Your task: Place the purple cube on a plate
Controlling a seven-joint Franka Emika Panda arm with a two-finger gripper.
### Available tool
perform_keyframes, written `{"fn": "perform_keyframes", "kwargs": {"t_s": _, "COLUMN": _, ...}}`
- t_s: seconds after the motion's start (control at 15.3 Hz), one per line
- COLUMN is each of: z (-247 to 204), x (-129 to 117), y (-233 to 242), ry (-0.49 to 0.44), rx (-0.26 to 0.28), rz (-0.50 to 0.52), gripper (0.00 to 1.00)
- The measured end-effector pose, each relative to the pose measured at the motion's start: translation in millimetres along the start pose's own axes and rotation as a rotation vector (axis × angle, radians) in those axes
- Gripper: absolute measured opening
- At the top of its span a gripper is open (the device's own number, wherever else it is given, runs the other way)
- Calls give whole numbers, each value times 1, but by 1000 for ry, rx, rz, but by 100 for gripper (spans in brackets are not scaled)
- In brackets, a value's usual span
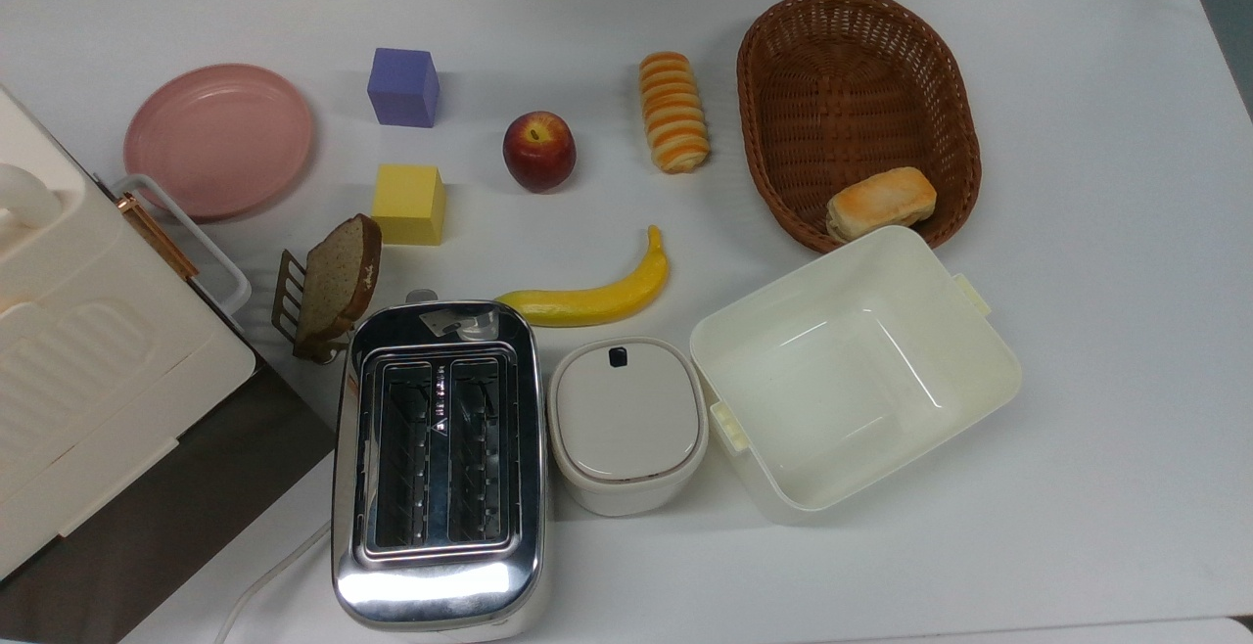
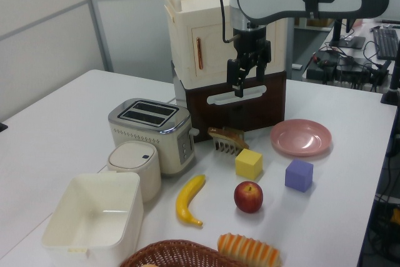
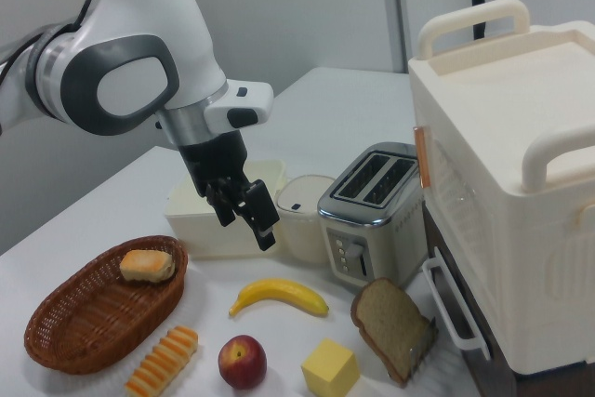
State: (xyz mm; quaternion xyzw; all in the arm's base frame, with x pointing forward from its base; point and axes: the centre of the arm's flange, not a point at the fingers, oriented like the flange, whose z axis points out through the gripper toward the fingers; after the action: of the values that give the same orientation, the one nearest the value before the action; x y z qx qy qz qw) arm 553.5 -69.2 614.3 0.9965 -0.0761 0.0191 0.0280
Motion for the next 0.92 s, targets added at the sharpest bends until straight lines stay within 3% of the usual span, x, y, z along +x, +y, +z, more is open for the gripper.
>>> {"fn": "perform_keyframes", "kwargs": {"t_s": 0.33, "z": -6, "x": 3, "y": 17, "ry": 13, "rx": 29, "rz": 16, "gripper": 100}}
{"fn": "perform_keyframes", "kwargs": {"t_s": 0.92, "z": -14, "x": 4, "y": 22, "ry": 19, "rx": 29, "rz": 20, "gripper": 100}}
